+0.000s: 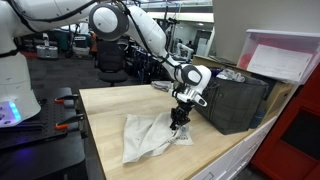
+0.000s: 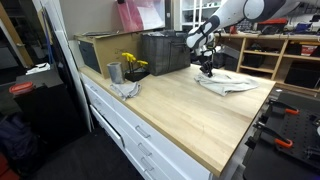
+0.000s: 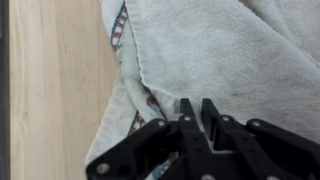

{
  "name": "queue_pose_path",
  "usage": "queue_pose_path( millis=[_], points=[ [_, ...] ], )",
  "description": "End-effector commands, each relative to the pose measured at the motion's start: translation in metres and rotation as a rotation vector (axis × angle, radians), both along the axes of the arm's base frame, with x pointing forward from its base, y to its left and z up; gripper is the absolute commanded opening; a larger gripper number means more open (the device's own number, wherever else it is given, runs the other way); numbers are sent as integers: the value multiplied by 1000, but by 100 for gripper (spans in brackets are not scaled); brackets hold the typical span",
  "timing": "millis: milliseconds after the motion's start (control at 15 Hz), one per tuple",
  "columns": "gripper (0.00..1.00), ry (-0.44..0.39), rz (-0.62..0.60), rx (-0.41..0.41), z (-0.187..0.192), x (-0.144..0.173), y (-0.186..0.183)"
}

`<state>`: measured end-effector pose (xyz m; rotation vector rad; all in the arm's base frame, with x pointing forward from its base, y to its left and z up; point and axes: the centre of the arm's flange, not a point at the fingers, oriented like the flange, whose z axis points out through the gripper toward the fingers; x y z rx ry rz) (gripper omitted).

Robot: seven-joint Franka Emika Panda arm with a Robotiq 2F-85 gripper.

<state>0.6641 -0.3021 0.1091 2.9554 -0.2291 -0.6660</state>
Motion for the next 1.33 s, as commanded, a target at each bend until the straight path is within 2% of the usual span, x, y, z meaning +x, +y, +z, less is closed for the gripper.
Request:
queue_pose_path(
  millis=[0,333,733,1267],
  points=[
    [0,-39,-21,-9,13,-3,-5],
    [1,-75,-27,-26,36,-2,-9],
    [1,-124,-84,-93,89,11,-26],
    [1,-161,-308,-261,101,17,-62]
  ],
)
